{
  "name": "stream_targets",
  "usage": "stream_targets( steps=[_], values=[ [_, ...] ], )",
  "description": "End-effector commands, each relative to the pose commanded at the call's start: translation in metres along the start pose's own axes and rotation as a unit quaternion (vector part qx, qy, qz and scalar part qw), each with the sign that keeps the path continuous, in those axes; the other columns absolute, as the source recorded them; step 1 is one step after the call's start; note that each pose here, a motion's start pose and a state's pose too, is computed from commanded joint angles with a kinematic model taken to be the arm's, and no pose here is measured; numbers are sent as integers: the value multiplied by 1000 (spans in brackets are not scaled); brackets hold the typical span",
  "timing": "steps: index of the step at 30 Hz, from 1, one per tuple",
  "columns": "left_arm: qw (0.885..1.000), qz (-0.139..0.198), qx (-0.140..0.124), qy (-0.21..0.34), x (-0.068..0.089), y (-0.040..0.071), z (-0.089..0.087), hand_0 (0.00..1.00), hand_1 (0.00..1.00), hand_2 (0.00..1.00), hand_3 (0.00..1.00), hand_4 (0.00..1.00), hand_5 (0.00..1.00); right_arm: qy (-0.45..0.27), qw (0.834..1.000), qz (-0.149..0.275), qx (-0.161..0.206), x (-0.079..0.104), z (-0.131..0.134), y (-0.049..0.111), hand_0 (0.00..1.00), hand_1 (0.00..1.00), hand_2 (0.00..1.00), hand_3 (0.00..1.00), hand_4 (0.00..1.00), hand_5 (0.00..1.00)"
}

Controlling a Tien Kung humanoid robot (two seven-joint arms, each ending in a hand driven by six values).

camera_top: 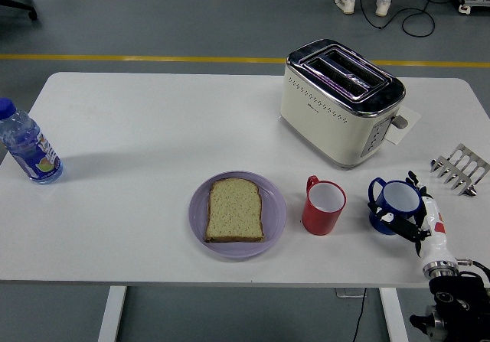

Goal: Pick up the cup,pour liquid into bread,place the cup on the desk

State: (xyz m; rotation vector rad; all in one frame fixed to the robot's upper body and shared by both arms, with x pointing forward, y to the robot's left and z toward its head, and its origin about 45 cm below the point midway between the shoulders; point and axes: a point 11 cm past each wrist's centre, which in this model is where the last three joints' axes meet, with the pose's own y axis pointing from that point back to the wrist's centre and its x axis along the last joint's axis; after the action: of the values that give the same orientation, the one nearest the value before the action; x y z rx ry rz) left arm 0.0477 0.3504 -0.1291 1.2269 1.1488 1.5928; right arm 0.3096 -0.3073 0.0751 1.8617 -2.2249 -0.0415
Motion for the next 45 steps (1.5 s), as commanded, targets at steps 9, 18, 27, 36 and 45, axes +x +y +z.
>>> stream_targets(
  steps=[9,18,27,36,45],
  values=[
    [1000,0,0,-1,0,0,0,632,642,652,505,241,855,-3,1000,4,-1,0,2,-1,966,887,951,998,967,119],
    [1000,0,1,-1,0,0,-1,632,641,652,505,241,855,15,1000,5,5,-2,2,-3,887,784,871,897,949,119],
    [1000,0,1,0,-1,0,-1,632,642,652,505,241,855,23,1000,9,12,-3,0,-6,855,745,820,854,921,108],
    [1000,-1,1,0,-1,0,-1,633,642,652,505,241,855,20,999,34,21,4,-1,-7,670,631,678,710,828,49],
    [1000,-1,3,-1,-1,0,-4,633,641,652,505,241,855,12,997,68,45,18,-10,-8,589,582,617,633,806,34]
  ],
)
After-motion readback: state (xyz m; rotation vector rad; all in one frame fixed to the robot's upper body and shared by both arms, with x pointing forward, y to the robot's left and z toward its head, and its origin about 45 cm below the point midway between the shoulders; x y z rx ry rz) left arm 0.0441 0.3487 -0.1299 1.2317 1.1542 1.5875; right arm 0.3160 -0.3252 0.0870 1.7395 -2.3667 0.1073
